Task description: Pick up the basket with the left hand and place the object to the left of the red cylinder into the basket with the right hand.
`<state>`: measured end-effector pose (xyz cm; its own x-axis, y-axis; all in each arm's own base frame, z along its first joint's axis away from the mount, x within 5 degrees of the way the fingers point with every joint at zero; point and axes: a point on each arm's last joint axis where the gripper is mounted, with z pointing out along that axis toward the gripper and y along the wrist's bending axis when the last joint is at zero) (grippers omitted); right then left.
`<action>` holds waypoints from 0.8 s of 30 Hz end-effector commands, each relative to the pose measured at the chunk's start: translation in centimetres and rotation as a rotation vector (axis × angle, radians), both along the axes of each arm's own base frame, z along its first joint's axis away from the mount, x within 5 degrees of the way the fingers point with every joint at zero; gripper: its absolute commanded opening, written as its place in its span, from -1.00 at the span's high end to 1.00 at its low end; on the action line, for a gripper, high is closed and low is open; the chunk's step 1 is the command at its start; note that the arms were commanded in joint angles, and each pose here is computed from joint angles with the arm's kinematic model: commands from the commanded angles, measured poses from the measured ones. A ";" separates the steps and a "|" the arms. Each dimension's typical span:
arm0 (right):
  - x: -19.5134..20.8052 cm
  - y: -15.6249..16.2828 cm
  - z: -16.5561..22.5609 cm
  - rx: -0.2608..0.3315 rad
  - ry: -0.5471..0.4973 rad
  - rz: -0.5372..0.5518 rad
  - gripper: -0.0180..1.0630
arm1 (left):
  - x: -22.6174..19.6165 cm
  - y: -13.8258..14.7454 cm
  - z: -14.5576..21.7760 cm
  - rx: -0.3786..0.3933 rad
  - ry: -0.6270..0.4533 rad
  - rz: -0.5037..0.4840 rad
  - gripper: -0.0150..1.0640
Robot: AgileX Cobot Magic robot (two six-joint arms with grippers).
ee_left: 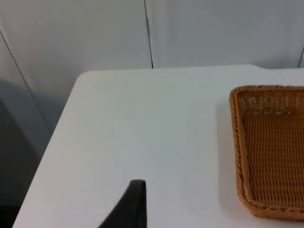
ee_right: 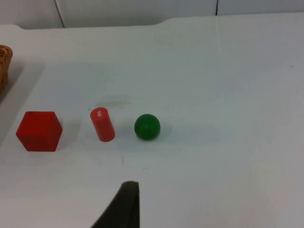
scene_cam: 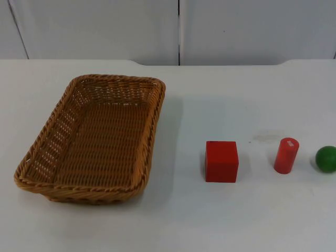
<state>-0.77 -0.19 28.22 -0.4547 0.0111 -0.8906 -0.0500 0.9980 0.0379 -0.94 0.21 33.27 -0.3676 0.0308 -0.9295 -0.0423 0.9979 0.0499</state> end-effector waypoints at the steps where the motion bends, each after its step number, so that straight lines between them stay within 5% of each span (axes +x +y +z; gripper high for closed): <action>1: 0.0 0.0 -0.2 -0.004 0.004 -0.005 -0.98 | 0.0 0.0 0.6 0.002 -0.019 0.001 -0.97; 24: 0.0 0.0 -0.2 -0.008 0.004 -0.004 -0.98 | 2.9 -0.6 1.2 -0.078 0.079 -0.051 -0.97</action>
<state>-0.77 -0.19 28.22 -0.4546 0.0075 -0.8907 -0.0517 0.9981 0.0348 1.52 -0.20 34.13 -0.4495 -0.0037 -0.8933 -0.0035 1.0000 -0.0023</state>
